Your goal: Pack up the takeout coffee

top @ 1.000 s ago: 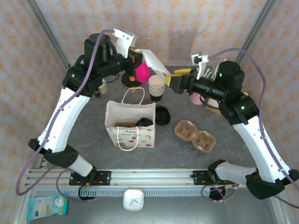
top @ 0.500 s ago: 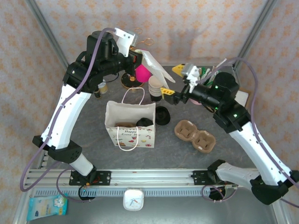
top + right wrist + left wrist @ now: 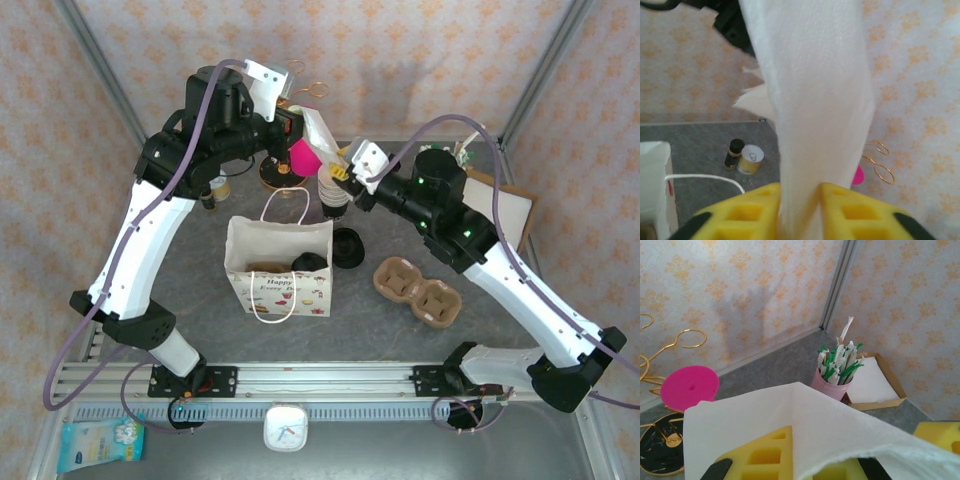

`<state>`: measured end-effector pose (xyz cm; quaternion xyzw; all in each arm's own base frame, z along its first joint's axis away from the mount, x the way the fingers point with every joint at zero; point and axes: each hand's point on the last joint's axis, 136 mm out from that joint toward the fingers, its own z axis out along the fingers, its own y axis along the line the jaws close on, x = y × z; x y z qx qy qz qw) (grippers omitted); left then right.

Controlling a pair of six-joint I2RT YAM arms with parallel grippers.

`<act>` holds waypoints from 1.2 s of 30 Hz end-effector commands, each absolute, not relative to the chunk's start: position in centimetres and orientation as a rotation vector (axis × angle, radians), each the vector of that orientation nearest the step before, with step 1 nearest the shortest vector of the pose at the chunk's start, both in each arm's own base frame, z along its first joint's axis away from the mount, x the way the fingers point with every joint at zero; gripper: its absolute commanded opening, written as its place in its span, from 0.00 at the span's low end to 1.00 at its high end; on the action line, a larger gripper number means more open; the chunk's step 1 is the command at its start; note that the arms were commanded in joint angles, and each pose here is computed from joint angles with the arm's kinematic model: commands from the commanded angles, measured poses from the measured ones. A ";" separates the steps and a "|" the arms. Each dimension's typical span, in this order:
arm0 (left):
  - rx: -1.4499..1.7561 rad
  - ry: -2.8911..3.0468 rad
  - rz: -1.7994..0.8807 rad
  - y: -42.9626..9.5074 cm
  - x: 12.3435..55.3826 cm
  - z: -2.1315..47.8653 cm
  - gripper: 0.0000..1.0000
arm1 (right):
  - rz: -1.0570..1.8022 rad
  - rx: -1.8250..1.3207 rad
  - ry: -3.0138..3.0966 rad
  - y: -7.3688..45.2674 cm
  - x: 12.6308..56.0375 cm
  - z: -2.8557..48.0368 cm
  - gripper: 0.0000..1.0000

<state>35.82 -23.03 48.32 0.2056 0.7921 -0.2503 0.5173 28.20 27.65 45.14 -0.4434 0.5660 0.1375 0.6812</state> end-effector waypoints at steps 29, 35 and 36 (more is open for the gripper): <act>0.433 1.561 -0.307 -14.6 31.3 51.9 0.88 | 0.509 -0.593 1.607 24.8 29.7 49.5 0.00; 0.417 1.543 -0.414 -14.4 30.5 50.8 0.91 | 0.713 -0.386 1.721 23.9 30.3 49.5 0.00; 0.427 1.529 -0.447 -14.7 30.2 50.5 0.92 | 0.749 -0.340 1.751 23.7 30.6 49.4 0.00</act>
